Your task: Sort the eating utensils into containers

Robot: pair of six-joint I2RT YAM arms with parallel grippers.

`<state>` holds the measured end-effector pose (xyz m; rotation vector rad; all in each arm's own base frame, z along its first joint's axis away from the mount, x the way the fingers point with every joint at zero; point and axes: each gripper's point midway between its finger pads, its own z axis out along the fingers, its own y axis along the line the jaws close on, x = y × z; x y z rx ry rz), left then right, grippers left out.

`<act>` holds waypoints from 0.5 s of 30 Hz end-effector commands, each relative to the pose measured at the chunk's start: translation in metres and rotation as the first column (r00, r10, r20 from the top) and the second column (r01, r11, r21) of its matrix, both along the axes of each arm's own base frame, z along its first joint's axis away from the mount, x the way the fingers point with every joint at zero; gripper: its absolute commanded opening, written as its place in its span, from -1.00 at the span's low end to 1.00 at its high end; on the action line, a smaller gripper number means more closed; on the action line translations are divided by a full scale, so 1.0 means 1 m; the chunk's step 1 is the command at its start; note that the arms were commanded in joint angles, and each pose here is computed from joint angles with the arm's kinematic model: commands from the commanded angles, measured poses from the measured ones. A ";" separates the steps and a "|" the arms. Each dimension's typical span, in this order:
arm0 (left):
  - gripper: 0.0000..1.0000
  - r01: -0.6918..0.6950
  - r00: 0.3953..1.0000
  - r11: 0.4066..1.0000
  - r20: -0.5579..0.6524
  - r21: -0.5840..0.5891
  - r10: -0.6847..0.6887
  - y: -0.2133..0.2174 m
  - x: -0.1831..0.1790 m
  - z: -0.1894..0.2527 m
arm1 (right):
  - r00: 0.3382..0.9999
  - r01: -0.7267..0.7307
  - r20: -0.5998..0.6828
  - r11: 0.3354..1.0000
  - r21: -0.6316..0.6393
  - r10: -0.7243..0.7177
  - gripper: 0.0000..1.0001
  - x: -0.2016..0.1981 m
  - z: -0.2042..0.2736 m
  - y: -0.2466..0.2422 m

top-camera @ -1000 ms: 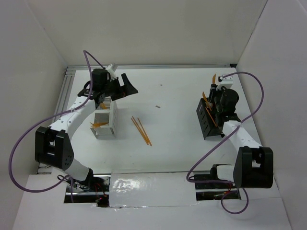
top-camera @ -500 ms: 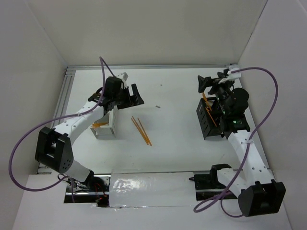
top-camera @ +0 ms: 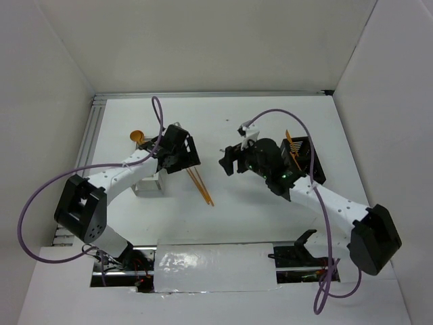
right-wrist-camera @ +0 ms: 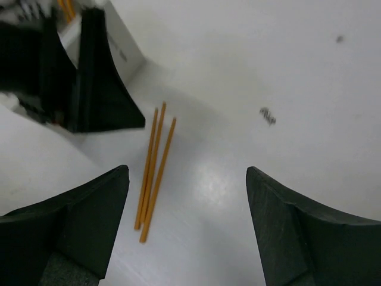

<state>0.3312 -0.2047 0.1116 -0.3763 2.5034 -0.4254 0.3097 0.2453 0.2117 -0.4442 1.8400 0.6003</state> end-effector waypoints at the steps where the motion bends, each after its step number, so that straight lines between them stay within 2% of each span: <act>1: 0.73 -0.063 0.998 0.998 0.011 0.014 0.063 0.008 0.009 0.003 | 0.989 0.014 -0.144 1.000 -0.001 -0.014 0.64 -0.013 -0.039 0.007; 3: 0.73 -0.074 0.997 0.997 -0.006 -0.001 0.074 0.006 0.011 0.003 | 0.985 0.002 -0.175 1.000 -0.009 -0.004 0.52 -0.016 -0.053 0.019; 5: 0.74 -0.095 0.994 0.995 -0.046 0.016 0.096 0.012 0.013 -0.007 | 0.983 -0.040 -0.184 0.998 -0.048 0.031 0.47 -0.031 -0.066 0.036; 8: 0.74 -0.109 0.991 0.994 -0.076 0.027 0.111 0.016 0.017 -0.012 | 0.985 -0.044 -0.173 0.989 -0.140 0.019 0.47 -0.040 -0.080 0.052; 15: 0.74 -0.123 0.990 0.992 -0.073 0.013 0.123 0.019 0.015 -0.013 | 0.964 -0.123 -0.258 0.970 -0.211 0.066 0.43 -0.056 -0.124 0.083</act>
